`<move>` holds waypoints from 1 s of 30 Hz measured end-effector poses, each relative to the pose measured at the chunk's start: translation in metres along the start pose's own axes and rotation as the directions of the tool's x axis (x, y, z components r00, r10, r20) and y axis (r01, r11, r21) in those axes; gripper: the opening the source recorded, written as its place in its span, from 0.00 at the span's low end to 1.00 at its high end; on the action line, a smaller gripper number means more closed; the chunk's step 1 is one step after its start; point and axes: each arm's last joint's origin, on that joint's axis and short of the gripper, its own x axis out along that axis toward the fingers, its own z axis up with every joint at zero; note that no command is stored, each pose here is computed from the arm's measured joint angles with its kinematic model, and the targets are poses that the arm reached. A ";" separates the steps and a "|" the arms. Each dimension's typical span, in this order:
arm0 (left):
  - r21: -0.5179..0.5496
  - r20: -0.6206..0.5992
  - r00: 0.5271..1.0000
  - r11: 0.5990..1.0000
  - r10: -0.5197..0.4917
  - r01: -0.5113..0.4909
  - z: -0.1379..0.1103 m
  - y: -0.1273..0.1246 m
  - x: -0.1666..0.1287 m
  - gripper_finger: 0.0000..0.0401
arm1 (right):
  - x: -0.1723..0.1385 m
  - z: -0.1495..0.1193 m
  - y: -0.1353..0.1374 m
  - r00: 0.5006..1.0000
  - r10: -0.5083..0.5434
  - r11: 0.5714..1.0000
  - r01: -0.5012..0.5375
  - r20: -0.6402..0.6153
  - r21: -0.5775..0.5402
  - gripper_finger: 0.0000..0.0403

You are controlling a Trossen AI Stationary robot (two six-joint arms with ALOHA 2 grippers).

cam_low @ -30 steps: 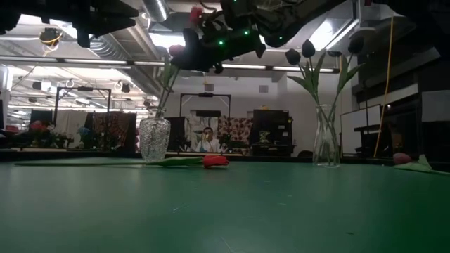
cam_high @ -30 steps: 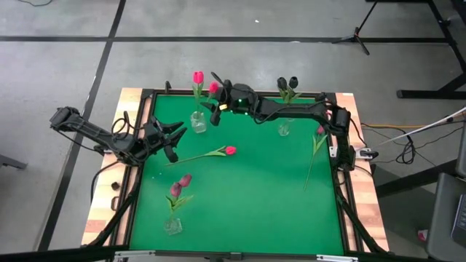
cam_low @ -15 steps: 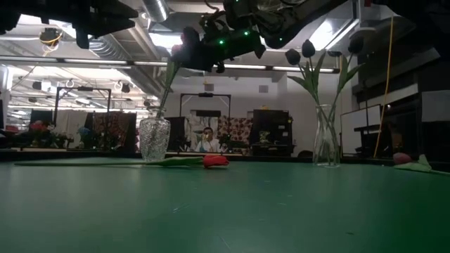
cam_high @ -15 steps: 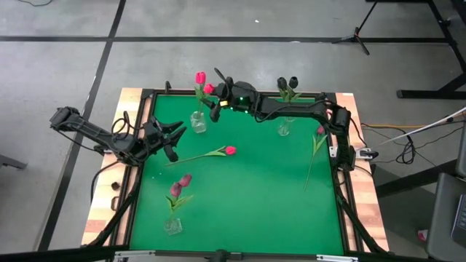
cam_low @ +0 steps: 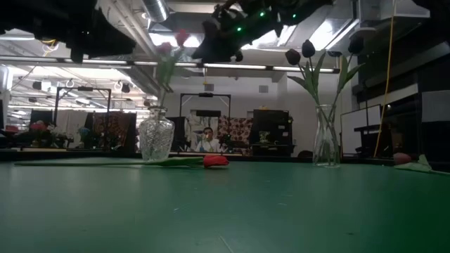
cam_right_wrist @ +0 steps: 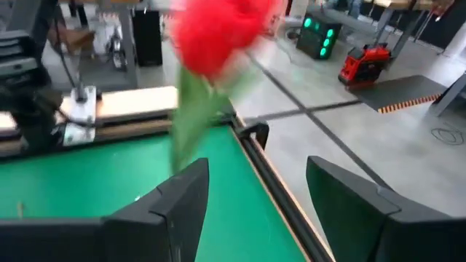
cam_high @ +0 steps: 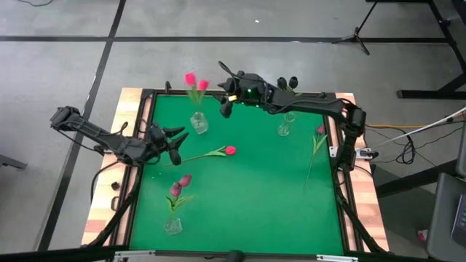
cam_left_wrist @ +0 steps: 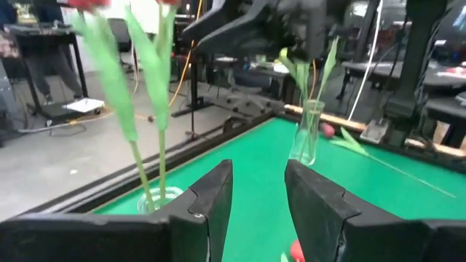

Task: Sort flowers into vase by color
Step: Put the top pink flower into the top left transparent vase, then put the pink flower into the top left transparent vase

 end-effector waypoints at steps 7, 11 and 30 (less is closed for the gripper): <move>0.014 -0.066 0.998 1.000 -0.008 0.009 -0.010 0.001 0.000 0.31 | -0.026 0.006 -0.003 0.993 0.017 1.000 -0.019 -0.121 -0.021 0.57; 0.064 -0.152 0.988 0.997 -0.035 0.045 -0.022 0.000 0.005 0.31 | -0.056 0.017 -0.005 0.983 0.049 0.998 -0.053 -0.178 -0.020 0.57; 0.051 -0.580 0.790 0.959 -0.199 0.280 -0.082 -0.008 0.048 0.31 | -0.155 0.061 0.048 0.994 -0.015 0.991 0.001 -0.109 -0.132 0.57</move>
